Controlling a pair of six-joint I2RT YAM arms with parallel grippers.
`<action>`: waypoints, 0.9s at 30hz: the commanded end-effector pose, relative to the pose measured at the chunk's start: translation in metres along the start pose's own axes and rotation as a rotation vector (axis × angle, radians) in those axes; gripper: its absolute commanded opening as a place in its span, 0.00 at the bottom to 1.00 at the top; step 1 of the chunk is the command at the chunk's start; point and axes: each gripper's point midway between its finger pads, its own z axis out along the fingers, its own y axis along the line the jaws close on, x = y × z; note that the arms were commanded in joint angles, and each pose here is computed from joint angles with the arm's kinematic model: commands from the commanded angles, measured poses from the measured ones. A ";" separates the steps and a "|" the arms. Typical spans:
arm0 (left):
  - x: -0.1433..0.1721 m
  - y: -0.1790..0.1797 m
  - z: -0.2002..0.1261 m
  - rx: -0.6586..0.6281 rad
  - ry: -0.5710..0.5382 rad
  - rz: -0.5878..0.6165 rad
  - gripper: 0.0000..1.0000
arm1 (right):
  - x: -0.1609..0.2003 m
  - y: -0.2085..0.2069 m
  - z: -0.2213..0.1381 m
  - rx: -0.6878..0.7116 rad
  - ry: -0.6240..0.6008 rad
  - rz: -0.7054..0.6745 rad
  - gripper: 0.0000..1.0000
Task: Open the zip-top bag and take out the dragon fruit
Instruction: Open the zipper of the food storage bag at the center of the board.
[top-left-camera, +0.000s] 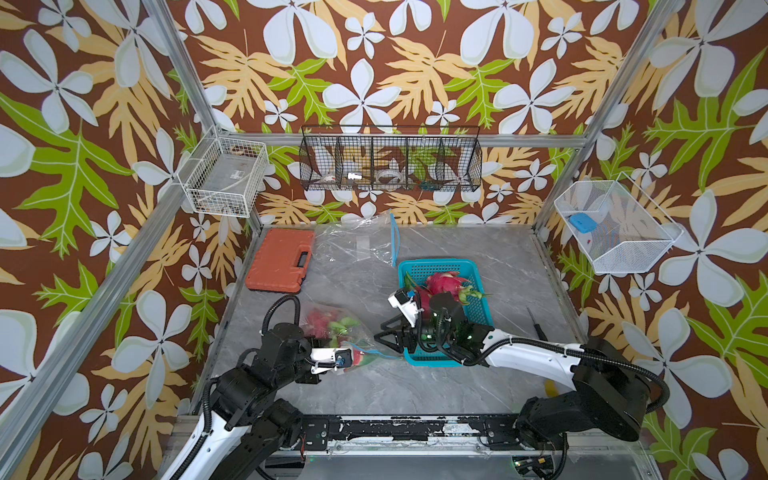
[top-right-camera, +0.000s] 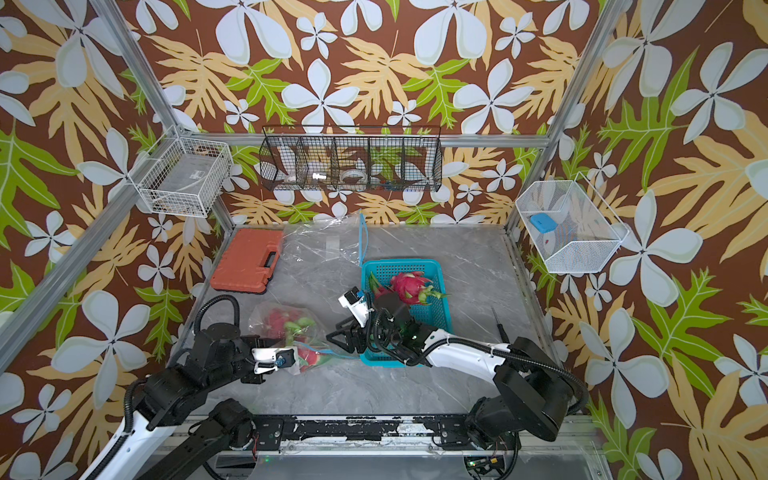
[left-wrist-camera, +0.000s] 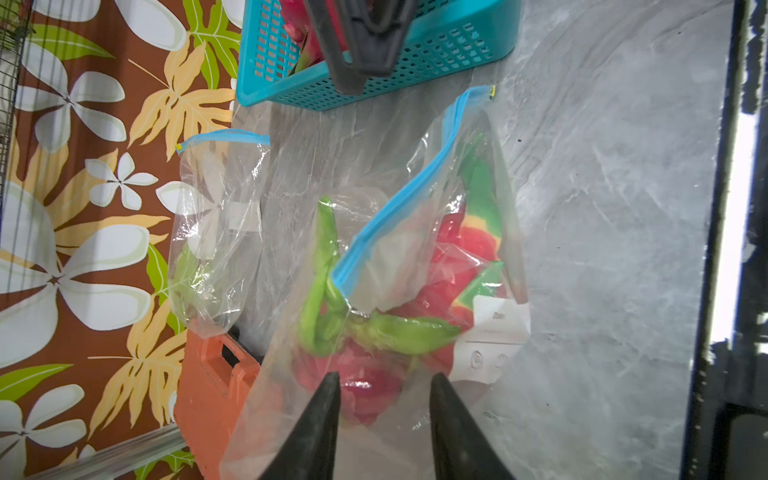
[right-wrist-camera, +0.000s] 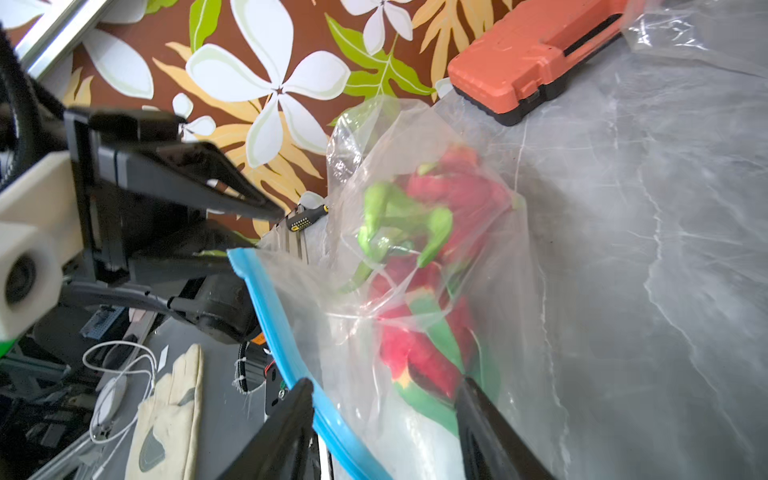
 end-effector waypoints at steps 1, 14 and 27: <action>-0.001 -0.022 0.001 0.102 -0.022 -0.059 0.36 | 0.011 -0.021 0.013 0.089 0.098 0.179 0.58; -0.003 -0.018 0.069 0.097 -0.067 0.073 0.70 | 0.060 -0.015 0.078 0.010 0.363 0.363 0.48; 0.018 -0.035 0.081 0.108 -0.017 0.193 0.00 | 0.035 -0.025 0.066 0.059 0.285 0.339 0.00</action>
